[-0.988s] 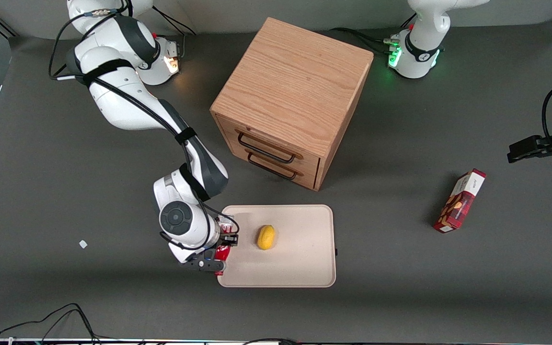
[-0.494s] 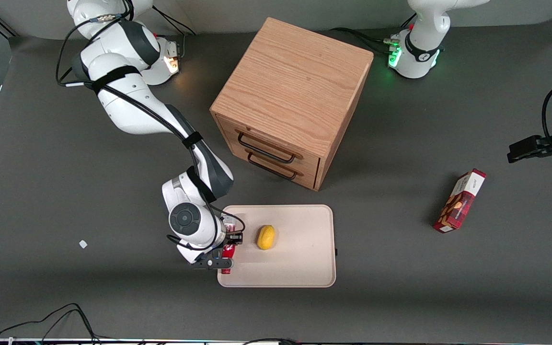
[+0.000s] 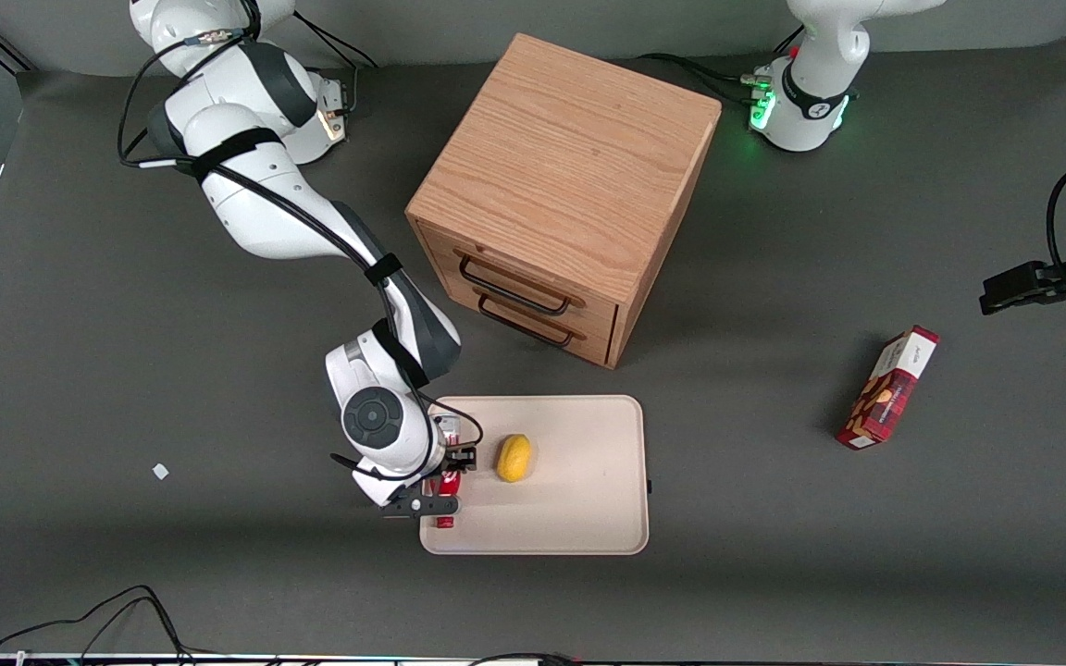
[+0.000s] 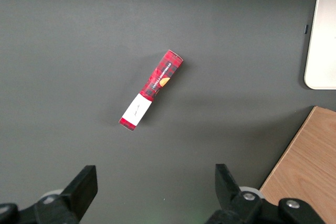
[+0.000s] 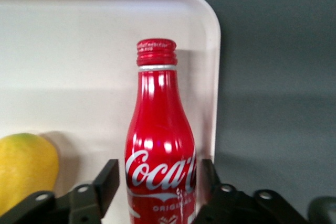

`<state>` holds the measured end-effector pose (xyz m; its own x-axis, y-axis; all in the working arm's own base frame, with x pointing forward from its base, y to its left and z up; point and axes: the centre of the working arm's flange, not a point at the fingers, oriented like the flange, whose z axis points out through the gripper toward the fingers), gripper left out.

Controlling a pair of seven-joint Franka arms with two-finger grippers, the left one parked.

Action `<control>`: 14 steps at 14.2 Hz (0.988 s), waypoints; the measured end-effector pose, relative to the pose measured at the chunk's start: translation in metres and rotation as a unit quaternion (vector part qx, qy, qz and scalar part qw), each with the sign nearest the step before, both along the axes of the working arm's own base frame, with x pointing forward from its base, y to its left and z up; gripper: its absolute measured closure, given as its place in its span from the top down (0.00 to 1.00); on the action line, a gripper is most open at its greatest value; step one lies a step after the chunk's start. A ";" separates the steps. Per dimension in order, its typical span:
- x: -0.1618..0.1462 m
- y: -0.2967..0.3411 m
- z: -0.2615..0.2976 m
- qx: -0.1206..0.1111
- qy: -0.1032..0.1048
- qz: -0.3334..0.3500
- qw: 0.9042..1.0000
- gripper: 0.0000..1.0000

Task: Place coke bottle on tray
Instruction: 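Lower the bottle onto the tray next to the lemon, then open the right gripper and release the bottle onto the tray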

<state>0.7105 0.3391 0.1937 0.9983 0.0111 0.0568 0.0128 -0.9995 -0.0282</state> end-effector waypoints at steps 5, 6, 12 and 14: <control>0.003 -0.005 0.001 -0.004 -0.004 -0.003 1.000 1.00; 0.004 -0.005 0.001 -0.004 -0.005 -0.003 1.000 1.00; 0.004 -0.005 0.002 -0.004 -0.006 -0.003 1.000 1.00; 0.004 -0.005 0.002 -0.004 -0.006 -0.003 1.000 1.00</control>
<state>0.7144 0.3337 0.1957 0.9977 0.0056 0.0680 0.0069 -0.9998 -0.0194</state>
